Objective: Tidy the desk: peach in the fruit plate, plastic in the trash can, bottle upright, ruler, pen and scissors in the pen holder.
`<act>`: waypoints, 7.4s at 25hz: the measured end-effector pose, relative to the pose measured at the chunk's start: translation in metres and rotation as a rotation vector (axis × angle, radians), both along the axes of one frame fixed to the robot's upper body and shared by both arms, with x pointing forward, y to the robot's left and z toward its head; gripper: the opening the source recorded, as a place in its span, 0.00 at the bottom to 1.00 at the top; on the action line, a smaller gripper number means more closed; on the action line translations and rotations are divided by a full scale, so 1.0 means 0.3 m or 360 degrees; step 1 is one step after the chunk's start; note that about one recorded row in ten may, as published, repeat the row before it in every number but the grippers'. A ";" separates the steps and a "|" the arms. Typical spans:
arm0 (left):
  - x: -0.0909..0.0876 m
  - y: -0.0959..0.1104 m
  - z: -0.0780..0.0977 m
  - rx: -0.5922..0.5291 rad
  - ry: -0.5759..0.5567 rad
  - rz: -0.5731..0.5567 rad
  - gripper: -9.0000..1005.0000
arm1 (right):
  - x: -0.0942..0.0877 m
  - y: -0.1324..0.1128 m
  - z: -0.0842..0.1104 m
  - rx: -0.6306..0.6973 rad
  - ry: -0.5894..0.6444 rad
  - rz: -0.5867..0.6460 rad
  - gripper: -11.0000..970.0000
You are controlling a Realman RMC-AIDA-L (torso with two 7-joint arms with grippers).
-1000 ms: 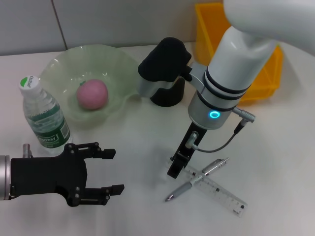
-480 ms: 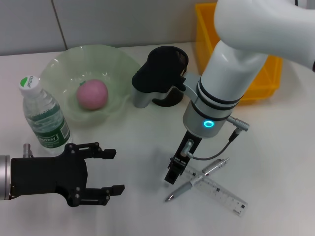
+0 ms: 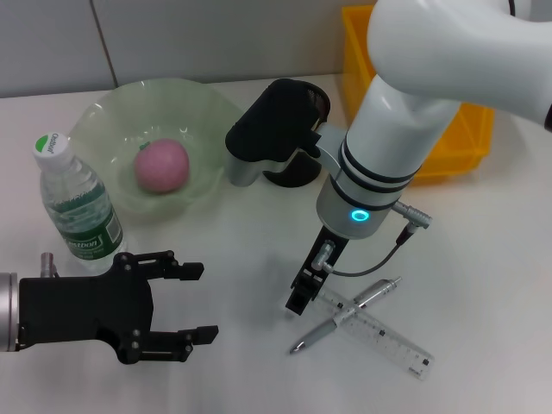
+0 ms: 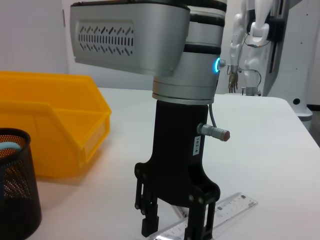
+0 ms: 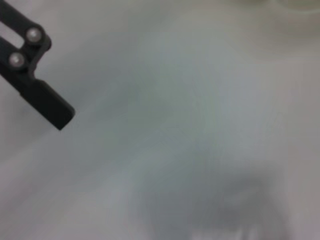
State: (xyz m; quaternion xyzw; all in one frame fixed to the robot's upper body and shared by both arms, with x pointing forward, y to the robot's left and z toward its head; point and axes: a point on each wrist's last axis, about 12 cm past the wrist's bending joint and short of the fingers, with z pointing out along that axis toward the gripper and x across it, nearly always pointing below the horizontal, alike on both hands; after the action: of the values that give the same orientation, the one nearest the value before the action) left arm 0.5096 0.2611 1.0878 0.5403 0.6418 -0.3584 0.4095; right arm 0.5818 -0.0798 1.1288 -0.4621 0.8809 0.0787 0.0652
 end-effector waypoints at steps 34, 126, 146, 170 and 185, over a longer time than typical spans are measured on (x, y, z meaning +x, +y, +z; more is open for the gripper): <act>0.004 0.002 0.003 -0.0006 -0.0005 0.0013 0.78 | -0.031 0.038 0.002 -0.0087 -0.0076 0.0032 0.61; 0.037 -0.036 0.000 -0.0032 -0.0013 -0.0017 0.78 | 0.260 -0.117 0.187 0.0961 -0.1291 -0.0588 0.40; 0.038 -0.035 0.001 -0.0030 -0.0015 -0.0019 0.78 | 0.260 -0.134 0.120 0.0922 -0.1254 -0.0631 0.40; 0.042 -0.030 0.004 -0.0031 -0.0038 -0.0013 0.78 | 0.212 -0.125 0.139 0.0969 -0.1400 -0.0522 0.40; 0.047 -0.032 0.008 -0.0030 -0.0048 -0.0018 0.78 | 0.146 -0.121 0.080 0.1051 -0.1577 -0.0498 0.42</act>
State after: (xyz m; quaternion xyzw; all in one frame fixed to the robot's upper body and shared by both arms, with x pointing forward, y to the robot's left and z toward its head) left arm 0.5238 0.2514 1.0904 0.5454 0.6290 -0.3586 0.4221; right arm 0.6258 -0.1162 1.1528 -0.2644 0.7324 0.1127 0.6172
